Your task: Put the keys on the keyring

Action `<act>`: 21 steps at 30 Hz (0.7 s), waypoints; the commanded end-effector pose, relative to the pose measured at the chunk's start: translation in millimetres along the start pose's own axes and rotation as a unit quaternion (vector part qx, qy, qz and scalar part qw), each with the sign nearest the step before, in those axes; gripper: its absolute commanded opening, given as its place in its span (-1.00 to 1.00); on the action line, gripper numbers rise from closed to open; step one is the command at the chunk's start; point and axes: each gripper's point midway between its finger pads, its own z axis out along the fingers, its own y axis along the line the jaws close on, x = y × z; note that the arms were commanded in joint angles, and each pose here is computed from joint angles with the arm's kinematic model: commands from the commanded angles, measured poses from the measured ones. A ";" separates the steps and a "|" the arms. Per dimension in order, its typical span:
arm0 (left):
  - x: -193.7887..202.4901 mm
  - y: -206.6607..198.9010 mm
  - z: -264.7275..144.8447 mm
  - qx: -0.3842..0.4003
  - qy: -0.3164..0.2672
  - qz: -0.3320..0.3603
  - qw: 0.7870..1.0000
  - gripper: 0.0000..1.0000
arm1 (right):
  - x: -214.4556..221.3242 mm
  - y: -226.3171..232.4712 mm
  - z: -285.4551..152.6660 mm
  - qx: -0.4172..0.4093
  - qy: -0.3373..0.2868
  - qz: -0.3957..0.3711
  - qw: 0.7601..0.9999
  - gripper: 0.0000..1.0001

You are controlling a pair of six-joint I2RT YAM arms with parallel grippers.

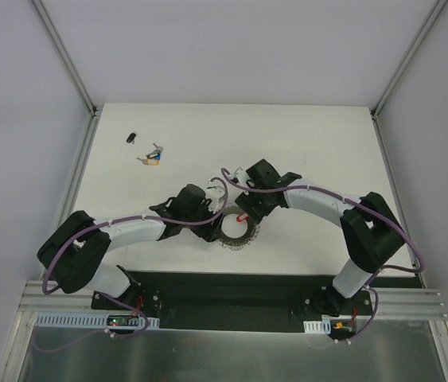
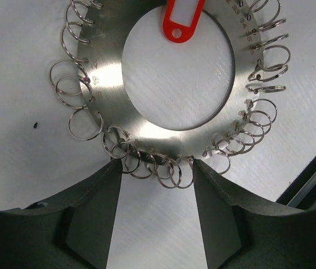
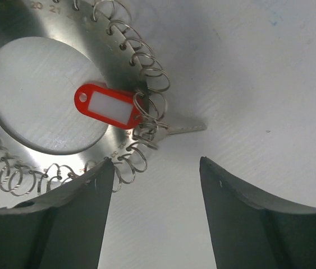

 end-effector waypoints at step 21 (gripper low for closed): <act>-30.8 9.3 -110.6 -0.078 -0.261 0.010 0.962 0.21 | -47.1 27.4 10.9 0.030 -0.005 -0.250 0.968 0.18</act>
